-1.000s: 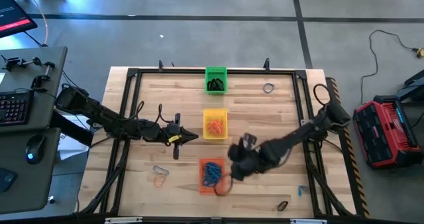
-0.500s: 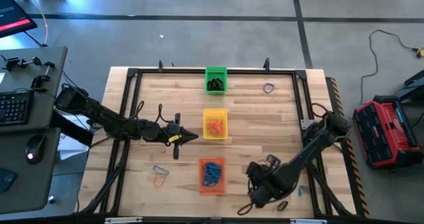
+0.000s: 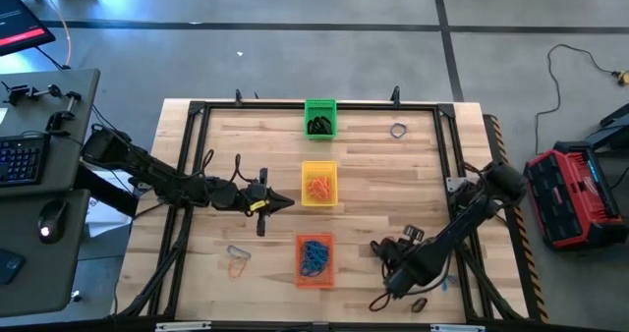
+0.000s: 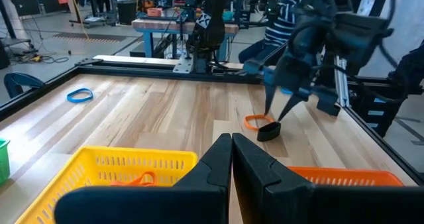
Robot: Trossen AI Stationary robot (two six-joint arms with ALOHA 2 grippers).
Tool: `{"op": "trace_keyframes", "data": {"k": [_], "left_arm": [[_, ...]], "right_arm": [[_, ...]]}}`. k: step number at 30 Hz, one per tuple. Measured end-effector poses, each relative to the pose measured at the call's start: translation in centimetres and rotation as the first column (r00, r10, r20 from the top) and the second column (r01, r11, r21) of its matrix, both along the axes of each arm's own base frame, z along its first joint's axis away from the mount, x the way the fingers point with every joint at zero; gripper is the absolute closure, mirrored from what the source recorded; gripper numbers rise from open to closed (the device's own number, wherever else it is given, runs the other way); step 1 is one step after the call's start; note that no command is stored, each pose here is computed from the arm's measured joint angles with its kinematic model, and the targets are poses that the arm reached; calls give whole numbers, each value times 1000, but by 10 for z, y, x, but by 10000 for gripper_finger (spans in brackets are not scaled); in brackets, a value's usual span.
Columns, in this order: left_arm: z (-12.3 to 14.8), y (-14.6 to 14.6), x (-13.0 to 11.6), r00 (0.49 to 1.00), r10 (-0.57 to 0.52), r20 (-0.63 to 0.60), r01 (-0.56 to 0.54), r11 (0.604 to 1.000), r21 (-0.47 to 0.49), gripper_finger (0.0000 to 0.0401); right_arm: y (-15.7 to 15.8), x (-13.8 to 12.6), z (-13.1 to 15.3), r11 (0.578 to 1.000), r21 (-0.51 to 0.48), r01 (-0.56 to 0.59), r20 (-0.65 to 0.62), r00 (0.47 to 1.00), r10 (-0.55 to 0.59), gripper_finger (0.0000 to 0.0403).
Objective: Sort rubber bands into baskets
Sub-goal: Put the orange rubber band into the yellow bin
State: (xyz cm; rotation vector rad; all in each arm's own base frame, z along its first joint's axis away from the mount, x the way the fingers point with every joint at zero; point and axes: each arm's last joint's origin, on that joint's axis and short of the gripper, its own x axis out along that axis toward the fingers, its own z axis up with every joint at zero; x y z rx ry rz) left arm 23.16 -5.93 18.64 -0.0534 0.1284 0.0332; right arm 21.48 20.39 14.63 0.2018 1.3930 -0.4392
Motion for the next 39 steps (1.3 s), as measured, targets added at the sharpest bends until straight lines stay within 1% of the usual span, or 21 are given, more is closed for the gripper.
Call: {"op": "trace_keyframes", "data": {"k": [4,9,12,18,21,24,26,27,30,33,35,37,39], "left_arm": [[0,0,0,1000,1,0,-1,1000,-7,398],[0,0,0,1000,1,1,-1,1000,-7,398],[0,0,0,1000,1,1,-1,1000,-7,398],[0,0,0,1000,2,1,-2,1000,-9,398],[0,0,0,1000,2,1,-2,1000,-9,398],[0,0,0,1000,2,1,-2,1000,-8,398],[0,0,0,1000,2,1,-2,1000,-8,398],[0,0,0,1000,2,1,-2,1000,-8,398],[0,0,0,1000,2,0,-2,1000,-8,398],[0,0,0,1000,2,-3,-2,1000,-7,398],[0,0,0,1000,2,-3,-2,1000,-7,398],[0,0,0,1000,2,-3,-2,1000,-6,398],[0,0,0,1000,2,-4,-2,1000,-6,398]], "right_arm": [[-5,-5,-8,1000,16,-15,20,1000,14,286],[-5,-5,-8,1000,21,-18,37,999,17,286],[-5,-4,-8,999,10,-54,43,998,53,286],[-13,-1,-13,997,26,-79,28,997,78,288],[-14,2,-11,994,45,-104,11,995,104,306],[-12,6,-8,989,59,-135,-2,991,135,350],[-12,9,-3,989,50,-139,-13,990,140,386],[-12,10,1,990,41,-137,-22,990,138,394],[-12,15,15,993,18,-121,-45,992,121,390],[-13,18,30,992,-31,-118,-77,990,116,399],[-15,23,42,990,-67,-122,-76,990,116,400],[-19,29,55,987,-111,-119,-58,992,113,399],[-23,39,67,977,-164,-134,-17,991,133,402]]}}
